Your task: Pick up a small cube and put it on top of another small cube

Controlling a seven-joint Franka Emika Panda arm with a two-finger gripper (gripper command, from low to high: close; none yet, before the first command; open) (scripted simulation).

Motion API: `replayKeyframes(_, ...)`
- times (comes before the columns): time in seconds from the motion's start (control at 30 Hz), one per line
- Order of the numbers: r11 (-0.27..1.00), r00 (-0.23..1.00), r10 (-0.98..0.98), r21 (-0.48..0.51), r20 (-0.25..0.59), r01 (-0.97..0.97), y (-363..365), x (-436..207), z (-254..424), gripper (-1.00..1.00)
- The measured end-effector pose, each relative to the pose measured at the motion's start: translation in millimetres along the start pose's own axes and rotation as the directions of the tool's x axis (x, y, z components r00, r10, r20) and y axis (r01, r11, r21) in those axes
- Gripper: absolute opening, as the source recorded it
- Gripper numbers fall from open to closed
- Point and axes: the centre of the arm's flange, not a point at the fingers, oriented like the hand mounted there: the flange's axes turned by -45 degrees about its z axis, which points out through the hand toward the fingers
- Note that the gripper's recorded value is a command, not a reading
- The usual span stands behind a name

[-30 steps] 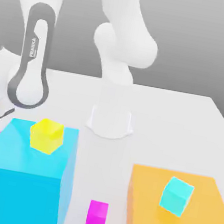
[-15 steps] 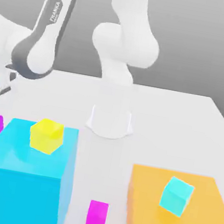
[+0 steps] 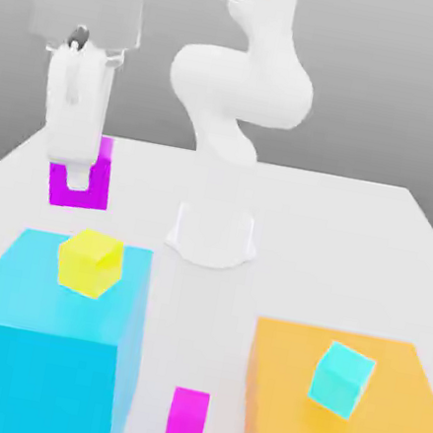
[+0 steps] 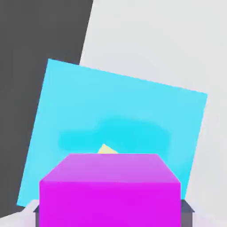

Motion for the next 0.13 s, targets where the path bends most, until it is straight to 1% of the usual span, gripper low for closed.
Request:
replayKeyframes(0.03, 1.000, 1.000, -0.001, 0.000, 0.000, 0.001, 0.1, -1.1, 11.9, 1.00)
replayKeyframes(0.13, 1.000, 1.000, -0.001, 0.000, 0.000, 0.001, 0.1, -1.1, 11.9, 1.00)
